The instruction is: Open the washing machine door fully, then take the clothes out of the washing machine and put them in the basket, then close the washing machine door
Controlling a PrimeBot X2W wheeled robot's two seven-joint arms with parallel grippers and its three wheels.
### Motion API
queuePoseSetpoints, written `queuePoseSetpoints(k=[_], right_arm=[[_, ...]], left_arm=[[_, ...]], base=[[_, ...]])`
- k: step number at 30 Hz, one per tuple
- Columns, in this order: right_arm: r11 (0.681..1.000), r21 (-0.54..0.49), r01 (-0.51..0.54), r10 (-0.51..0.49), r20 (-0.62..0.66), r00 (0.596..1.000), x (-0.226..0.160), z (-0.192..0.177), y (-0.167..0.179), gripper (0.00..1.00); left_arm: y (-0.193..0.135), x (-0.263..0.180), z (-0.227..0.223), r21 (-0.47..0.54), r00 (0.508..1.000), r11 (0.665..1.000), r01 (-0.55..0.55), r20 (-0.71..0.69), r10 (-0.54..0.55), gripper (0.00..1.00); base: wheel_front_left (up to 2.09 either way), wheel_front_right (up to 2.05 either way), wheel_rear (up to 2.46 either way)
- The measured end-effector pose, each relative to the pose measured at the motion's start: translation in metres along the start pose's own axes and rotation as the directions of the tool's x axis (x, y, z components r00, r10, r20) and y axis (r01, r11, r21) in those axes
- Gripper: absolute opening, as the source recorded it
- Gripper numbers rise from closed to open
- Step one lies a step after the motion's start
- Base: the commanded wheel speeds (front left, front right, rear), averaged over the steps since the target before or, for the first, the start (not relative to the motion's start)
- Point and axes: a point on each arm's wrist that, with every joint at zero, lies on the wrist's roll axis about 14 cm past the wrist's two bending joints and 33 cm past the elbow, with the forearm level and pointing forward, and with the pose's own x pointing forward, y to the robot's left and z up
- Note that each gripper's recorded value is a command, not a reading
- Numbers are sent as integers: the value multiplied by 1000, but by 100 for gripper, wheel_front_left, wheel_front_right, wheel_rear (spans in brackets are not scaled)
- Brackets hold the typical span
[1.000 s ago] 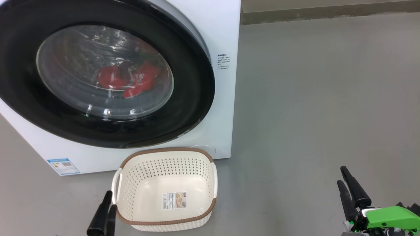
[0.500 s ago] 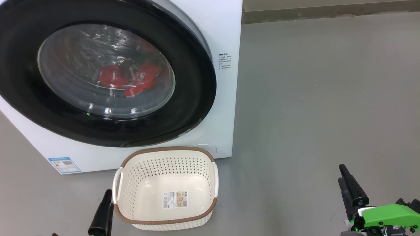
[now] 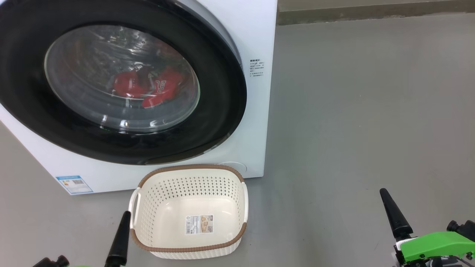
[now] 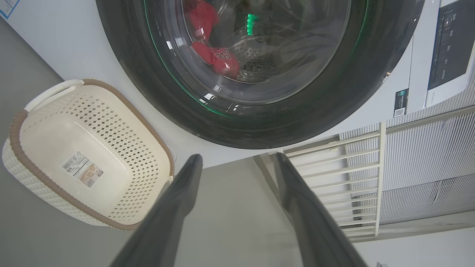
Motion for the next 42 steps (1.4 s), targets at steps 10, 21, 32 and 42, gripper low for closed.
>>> queuePoseSetpoints(k=[10, 21, 32, 42], right_arm=[[992, -127, -6, 7, 2, 1000, 1, -1, 2, 100], [963, -267, -20, 17, -12, 1000, 1, -2, 3, 100], [921, -388, -32, 25, -23, 999, -2, -5, 2, 100], [877, -478, -49, 41, -29, 999, -2, -6, 5, 100]], left_arm=[[2, -4, -7, 180, 1000, 983, -20, -12, 23, 100], [3, -4, -7, 340, 999, 939, -43, -3, 47, 100], [2, -9, -7, 463, 999, 885, -46, 14, 44, 100], [-4, -10, -5, 568, 999, 822, -36, 36, 19, 100]], base=[[0, 0, 0], [0, 0, 0], [0, 0, 0], [0, 0, 0]])
